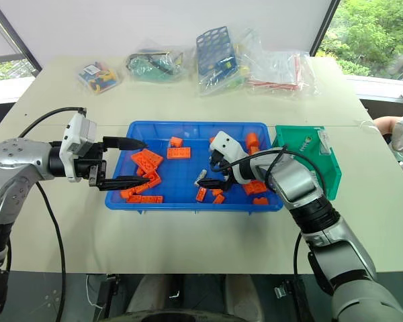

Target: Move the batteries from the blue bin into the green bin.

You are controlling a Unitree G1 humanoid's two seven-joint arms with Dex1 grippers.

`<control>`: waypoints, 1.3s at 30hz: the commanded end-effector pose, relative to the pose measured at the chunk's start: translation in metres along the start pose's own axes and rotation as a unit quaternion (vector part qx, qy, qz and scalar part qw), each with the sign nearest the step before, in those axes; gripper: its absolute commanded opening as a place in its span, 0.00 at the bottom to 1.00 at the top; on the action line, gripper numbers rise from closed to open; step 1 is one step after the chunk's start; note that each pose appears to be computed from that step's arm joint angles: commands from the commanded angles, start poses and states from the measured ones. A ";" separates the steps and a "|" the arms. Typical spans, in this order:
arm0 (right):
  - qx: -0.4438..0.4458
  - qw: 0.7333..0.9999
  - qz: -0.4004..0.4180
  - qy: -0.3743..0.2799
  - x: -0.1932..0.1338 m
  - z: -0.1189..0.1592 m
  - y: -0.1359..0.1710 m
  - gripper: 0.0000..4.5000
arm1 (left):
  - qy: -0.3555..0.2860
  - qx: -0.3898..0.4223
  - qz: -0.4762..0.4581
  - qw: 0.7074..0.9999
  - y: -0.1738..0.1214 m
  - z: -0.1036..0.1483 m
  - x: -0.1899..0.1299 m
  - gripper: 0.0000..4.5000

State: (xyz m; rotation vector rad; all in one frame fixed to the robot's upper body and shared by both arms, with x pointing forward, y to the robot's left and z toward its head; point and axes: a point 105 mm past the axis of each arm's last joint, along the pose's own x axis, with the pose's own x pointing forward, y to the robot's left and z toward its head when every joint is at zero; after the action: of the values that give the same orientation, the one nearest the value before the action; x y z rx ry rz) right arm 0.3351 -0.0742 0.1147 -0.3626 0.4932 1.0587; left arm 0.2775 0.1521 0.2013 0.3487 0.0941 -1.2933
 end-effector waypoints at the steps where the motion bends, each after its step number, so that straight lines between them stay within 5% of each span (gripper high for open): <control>1: -0.007 1.000 -0.003 -0.003 0.003 0.006 0.000 0.98 | -0.004 0.024 0.017 1.000 0.002 0.012 -0.008 1.00; 22: -0.009 1.000 -0.001 0.012 0.028 -0.004 0.008 0.98 | -0.006 0.032 0.023 0.999 0.009 0.012 -0.008 1.00; 25: -0.005 1.000 -0.005 0.010 0.027 -0.005 0.007 0.79 | -0.006 0.034 0.023 0.999 0.011 0.012 -0.008 1.00; 28: -0.005 1.000 -0.007 0.008 0.023 -0.005 0.006 0.49 | -0.006 0.035 0.024 0.999 0.011 0.012 -0.009 1.00; 33: 0.000 0.999 -0.017 -0.036 -0.002 0.021 0.001 0.49 | -0.006 0.035 0.023 0.999 0.011 0.012 -0.009 1.00; 39: 0.033 0.989 -0.091 -0.111 -0.077 0.063 -0.036 0.49 | -0.005 0.034 0.016 0.999 0.011 0.010 -0.007 1.00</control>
State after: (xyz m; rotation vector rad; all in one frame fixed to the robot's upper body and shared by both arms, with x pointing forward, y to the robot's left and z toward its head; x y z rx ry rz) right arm 0.3503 -0.1010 0.1800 -0.2424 0.3738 0.9238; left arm 0.2845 0.1583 0.2067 0.3747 0.0748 -1.2668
